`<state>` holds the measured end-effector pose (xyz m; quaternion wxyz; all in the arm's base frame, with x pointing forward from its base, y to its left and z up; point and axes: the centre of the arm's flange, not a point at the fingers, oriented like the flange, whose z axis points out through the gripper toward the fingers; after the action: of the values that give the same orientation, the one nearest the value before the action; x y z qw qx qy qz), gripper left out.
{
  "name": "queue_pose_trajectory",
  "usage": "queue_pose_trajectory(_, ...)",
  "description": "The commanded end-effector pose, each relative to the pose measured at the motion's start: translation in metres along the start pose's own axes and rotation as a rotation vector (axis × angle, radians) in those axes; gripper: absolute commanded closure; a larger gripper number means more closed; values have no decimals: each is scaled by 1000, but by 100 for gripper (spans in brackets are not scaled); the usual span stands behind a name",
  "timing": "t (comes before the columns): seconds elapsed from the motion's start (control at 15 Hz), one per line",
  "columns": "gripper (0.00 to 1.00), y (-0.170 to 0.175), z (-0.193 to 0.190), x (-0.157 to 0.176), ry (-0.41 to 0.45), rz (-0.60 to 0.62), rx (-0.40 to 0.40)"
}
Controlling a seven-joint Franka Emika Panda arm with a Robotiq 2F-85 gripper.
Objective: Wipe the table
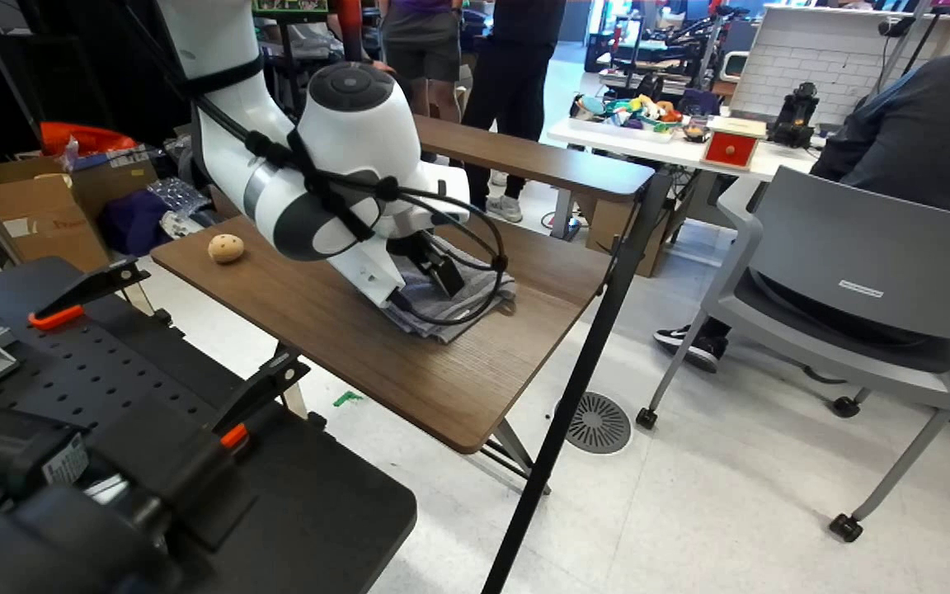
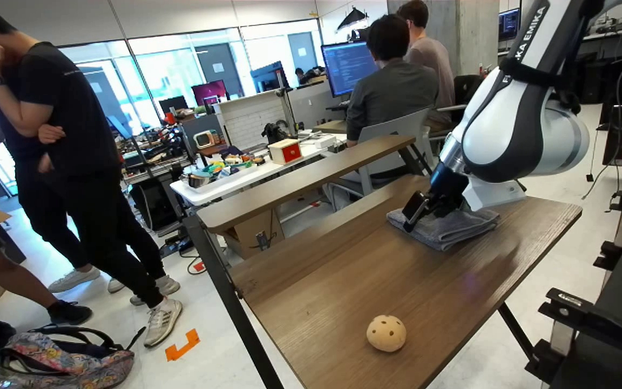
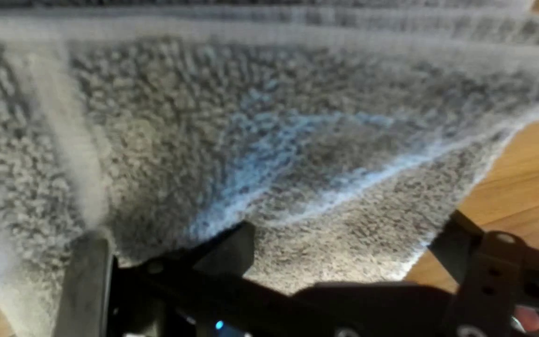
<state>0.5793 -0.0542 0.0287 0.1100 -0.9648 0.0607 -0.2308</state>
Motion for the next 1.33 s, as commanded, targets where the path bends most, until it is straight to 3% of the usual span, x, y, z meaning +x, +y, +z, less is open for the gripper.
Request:
queue_pose_trajectory(0.0,0,-18,-39,35,-85,0,-89)
queue_pose_trajectory(0.13,0,-25,-51,53,-92,11,-102)
queue_pose_trajectory(0.2,0,-16,-30,39,-61,3,-71)
queue_pose_trajectory(0.4,0,-26,-46,55,-65,4,-84)
queue_pose_trajectory(0.87,0,3,-31,60,-163,12,-252)
queue_pose_trajectory(1.27,0,6,-32,53,-168,4,-239)
